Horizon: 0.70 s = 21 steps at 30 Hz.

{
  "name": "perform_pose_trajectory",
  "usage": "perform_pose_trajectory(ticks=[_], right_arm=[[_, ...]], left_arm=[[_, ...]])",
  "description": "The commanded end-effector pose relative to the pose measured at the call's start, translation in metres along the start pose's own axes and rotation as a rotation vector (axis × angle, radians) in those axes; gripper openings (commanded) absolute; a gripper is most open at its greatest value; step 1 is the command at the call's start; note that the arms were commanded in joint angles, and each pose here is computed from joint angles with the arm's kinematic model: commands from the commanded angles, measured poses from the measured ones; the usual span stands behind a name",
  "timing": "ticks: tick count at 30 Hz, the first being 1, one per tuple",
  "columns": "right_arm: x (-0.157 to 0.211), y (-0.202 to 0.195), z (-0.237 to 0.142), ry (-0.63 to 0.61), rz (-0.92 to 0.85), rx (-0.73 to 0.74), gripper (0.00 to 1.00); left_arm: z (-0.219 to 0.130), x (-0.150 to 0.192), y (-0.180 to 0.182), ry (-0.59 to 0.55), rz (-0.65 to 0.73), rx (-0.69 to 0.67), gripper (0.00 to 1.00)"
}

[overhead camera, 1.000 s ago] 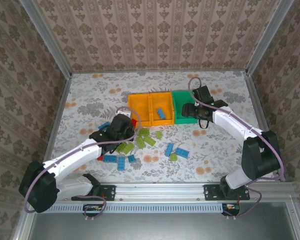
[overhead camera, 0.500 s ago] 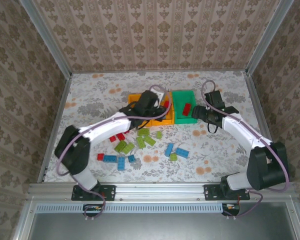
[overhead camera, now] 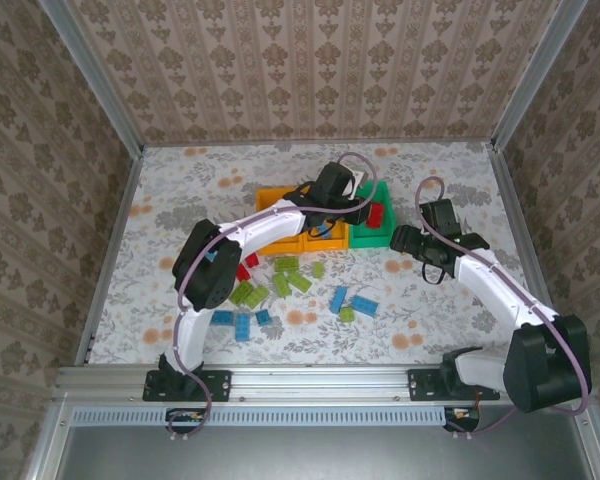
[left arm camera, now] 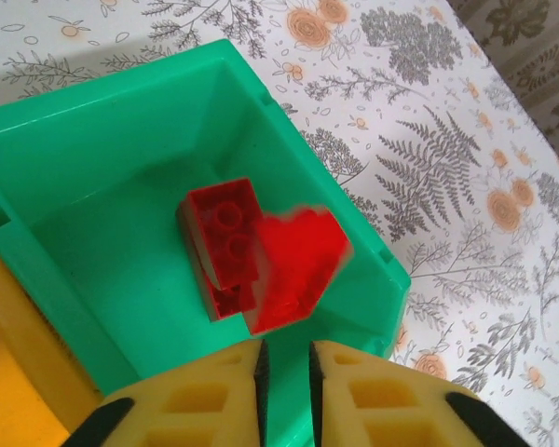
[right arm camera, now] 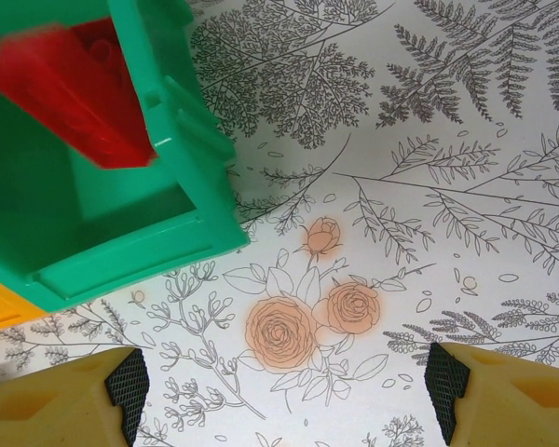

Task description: Sort the legos into containers by color

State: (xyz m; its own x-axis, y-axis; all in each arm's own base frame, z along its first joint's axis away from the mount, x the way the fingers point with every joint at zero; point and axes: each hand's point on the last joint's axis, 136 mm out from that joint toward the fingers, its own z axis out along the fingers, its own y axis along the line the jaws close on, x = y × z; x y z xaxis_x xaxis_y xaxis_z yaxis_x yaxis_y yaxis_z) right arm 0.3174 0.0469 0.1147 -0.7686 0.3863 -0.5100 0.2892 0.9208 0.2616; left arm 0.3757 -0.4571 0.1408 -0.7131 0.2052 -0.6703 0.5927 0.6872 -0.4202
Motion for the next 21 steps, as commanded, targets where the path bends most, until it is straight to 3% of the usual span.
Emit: perform_pose_trajectory(ticks=[1,4,9,12,21], right_arm=[[0.006,0.001,-0.003,0.018,0.015,-0.027,0.81],[0.01,0.004,-0.001,0.03,0.006,-0.049,0.81],[0.022,0.026,0.0,0.063,-0.062,-0.154,0.79],[0.042,0.04,-0.001,0.121,-0.16,-0.186,0.79],[0.127,0.057,-0.009,0.322,-0.387,-0.158,0.78]], left_arm=[[-0.001,-0.003,-0.005,0.014,-0.044,0.006,0.3],[-0.008,-0.006,-0.005,-0.019,-0.043,-0.005,0.35],[-0.038,-0.013,-0.006,-0.083,-0.007,-0.031,0.61],[-0.059,-0.01,0.001,-0.108,0.018,-0.073,0.72],[-0.112,0.023,0.033,-0.094,0.016,-0.184,0.86]])
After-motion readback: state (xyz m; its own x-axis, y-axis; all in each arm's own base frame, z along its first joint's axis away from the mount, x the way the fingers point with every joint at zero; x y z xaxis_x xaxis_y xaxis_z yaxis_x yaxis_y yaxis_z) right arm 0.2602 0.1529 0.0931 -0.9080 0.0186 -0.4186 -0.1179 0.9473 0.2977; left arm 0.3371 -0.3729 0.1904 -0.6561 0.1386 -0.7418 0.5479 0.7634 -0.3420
